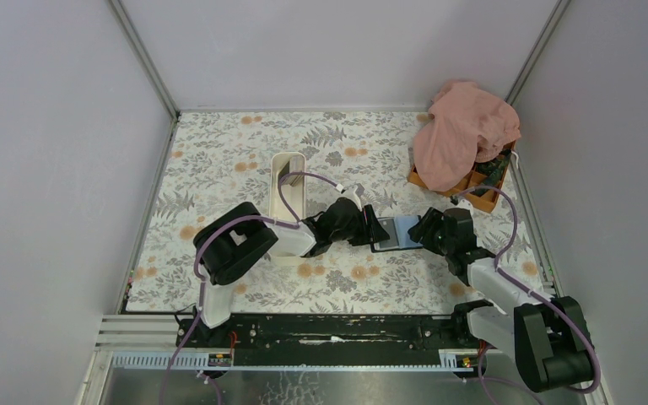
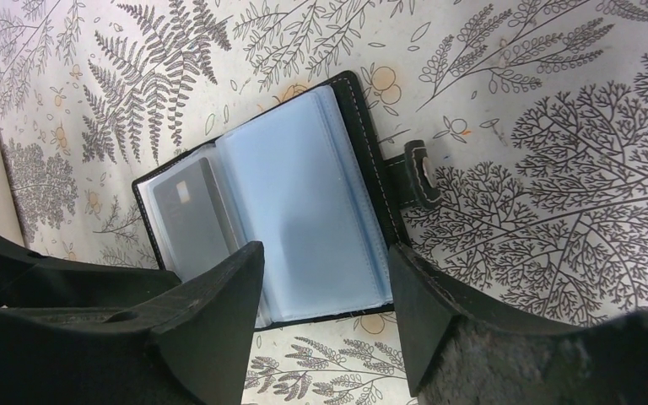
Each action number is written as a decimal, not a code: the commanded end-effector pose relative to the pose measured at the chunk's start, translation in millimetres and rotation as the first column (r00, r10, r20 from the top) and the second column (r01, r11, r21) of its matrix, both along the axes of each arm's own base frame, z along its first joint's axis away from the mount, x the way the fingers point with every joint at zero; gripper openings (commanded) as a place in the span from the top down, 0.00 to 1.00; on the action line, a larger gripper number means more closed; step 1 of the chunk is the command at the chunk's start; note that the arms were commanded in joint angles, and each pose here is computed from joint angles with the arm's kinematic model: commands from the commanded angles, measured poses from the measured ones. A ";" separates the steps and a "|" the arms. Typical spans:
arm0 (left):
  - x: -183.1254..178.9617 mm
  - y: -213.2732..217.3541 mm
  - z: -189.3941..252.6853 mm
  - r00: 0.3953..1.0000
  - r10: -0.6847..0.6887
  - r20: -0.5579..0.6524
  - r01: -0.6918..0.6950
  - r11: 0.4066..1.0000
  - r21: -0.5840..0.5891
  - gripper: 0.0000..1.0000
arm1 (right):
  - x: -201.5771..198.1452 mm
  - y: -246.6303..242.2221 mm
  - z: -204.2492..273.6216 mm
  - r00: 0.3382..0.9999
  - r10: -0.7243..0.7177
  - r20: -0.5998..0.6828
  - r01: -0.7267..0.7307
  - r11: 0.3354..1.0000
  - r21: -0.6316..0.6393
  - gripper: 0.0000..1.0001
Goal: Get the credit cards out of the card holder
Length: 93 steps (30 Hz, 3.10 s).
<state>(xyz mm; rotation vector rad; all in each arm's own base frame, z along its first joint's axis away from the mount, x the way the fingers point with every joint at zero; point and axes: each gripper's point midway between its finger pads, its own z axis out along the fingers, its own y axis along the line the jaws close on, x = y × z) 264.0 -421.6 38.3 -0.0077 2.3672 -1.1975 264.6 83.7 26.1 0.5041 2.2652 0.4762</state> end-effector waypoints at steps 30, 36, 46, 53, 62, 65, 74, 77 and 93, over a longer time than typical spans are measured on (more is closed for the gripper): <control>2.7 -5.6 6.8 1.000 0.000 0.014 0.000 0.999 -0.038 0.45 | -3.7 -5.8 -10.5 1.000 -0.016 -0.017 0.015 1.000 -0.014 0.35; 5.5 -11.1 12.8 1.000 -0.002 0.019 0.004 0.998 -0.058 0.45 | -3.4 -3.9 -10.8 1.000 -0.006 -0.020 0.006 1.000 -0.008 0.35; 10.5 -17.9 21.3 1.000 -0.003 0.031 0.006 0.997 -0.077 0.45 | -3.5 -2.3 -11.7 1.000 0.002 -0.024 -0.002 1.000 -0.003 0.35; 12.5 -21.6 24.3 0.999 -0.004 0.032 0.007 0.996 -0.089 0.45 | -3.7 -1.7 -11.4 1.000 0.006 -0.022 -0.006 1.000 -0.002 0.35; 17.0 -29.1 31.4 0.999 -0.008 0.036 0.012 0.994 -0.110 0.45 | -3.7 -1.5 -11.7 1.000 0.006 -0.022 -0.007 1.000 0.000 0.35; 17.4 -31.0 35.5 0.999 -0.010 0.041 0.015 0.993 -0.118 0.45 | -4.1 -0.9 -12.2 1.000 0.009 -0.023 -0.009 1.000 0.000 0.35; 19.0 -36.4 45.7 0.999 -0.019 0.048 0.026 0.990 -0.140 0.45 | -3.8 -0.6 -12.2 1.000 0.010 -0.023 -0.010 1.000 0.003 0.35; 20.0 -38.0 51.3 0.998 -0.021 0.055 0.029 0.989 -0.145 0.45 | -3.4 -0.4 -12.1 1.000 0.010 -0.022 -0.010 1.000 0.004 0.35; 20.0 -47.9 50.4 0.998 -0.040 0.048 0.047 0.988 -0.146 0.45 | -3.3 -3.7 -9.3 1.000 -0.016 -0.004 0.016 1.000 0.003 0.35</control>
